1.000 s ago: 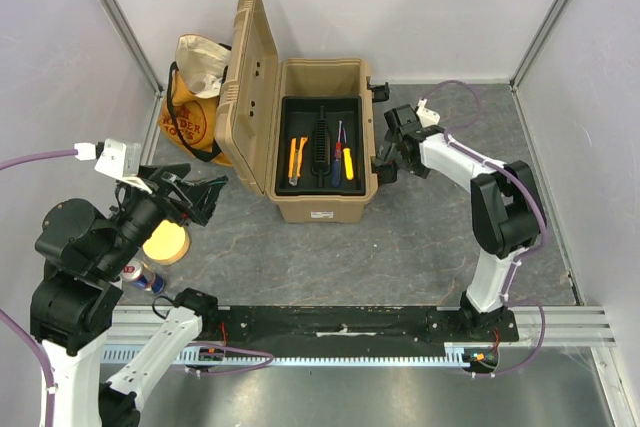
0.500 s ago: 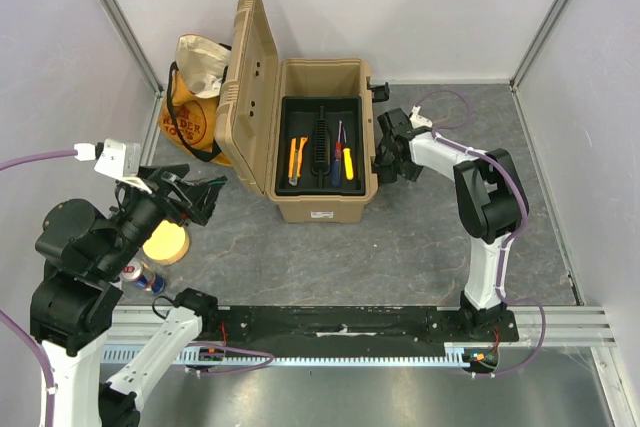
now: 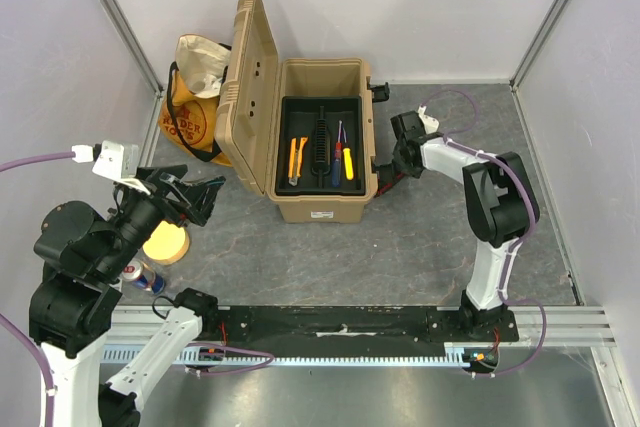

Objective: Pack the tool kit

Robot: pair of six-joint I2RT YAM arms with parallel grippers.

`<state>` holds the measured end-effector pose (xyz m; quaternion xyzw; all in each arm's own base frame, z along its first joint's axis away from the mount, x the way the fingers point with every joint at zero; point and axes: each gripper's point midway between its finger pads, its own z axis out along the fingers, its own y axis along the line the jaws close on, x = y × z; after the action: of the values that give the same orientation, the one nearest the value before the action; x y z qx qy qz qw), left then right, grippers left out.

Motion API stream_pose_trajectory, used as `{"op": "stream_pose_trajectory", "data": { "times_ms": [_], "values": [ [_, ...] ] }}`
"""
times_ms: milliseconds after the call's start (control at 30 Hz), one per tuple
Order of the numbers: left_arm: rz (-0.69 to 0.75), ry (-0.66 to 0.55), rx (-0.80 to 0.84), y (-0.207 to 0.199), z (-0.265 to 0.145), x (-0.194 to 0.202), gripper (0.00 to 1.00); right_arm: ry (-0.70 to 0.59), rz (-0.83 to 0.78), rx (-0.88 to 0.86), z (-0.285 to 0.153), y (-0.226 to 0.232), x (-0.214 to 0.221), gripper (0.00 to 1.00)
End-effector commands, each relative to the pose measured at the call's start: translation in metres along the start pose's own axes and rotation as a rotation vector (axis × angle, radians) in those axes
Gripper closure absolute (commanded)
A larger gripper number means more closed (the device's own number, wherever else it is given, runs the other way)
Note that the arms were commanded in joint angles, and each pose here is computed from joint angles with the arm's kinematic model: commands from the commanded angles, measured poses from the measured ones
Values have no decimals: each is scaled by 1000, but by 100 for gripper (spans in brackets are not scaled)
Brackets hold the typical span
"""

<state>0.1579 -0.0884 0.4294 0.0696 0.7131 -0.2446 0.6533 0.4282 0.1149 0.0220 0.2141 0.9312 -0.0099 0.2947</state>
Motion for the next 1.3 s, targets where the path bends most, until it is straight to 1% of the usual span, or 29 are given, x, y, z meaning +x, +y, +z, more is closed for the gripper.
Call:
{"op": "stream_pose_trajectory", "data": {
  "times_ms": [0,33,100,167,267,300,400,533,600,667,800,833,933,1000,1033,1133,1267],
  "values": [
    [25,-26,7,-1,-4,-7,11,21,-139,-30,-10,-14,8,53],
    [23,-25,8,-2,-4,-7,11,15,-160,-38,-13,-15,7,54],
    [22,-28,10,-2,-4,-7,11,13,-190,-48,-16,-16,7,53],
    [19,-31,13,-3,-5,-8,11,12,-206,-46,-18,-18,7,47],
    [15,-30,16,-4,-5,-8,11,14,-208,-53,-20,-18,8,26],
    [15,-30,16,-4,-5,-8,11,20,-207,-59,-20,-17,10,23],
    [9,-27,18,-5,-5,-8,11,51,-187,-76,-18,-15,18,21],
    [6,-27,21,-5,-5,-8,11,93,-156,-82,-17,-17,34,29],
    [4,-28,20,-5,-5,-8,11,107,-155,-75,-16,-20,41,37],
    [2,-27,21,-5,-5,-8,11,109,-158,-60,-14,-24,44,49],
    [-1,-24,26,-6,-4,-7,11,114,-178,-46,-13,-29,47,88],
    [0,-21,25,-6,-4,-6,11,105,-177,-46,-15,-28,44,92],
    [-1,-24,26,-6,-5,-7,11,58,-167,-43,-26,-28,29,99],
    [-1,-24,26,-6,-5,-7,11,14,-156,-50,-37,-26,15,100],
    [0,-29,25,-6,-6,-8,11,-41,-142,-60,-54,-24,-3,100],
    [2,-30,26,-7,-7,-9,11,-133,-117,-84,-85,-21,-31,100],
    [4,-34,25,-7,-8,-10,11,-276,-77,-147,-142,-17,-75,100]
  ]
}}
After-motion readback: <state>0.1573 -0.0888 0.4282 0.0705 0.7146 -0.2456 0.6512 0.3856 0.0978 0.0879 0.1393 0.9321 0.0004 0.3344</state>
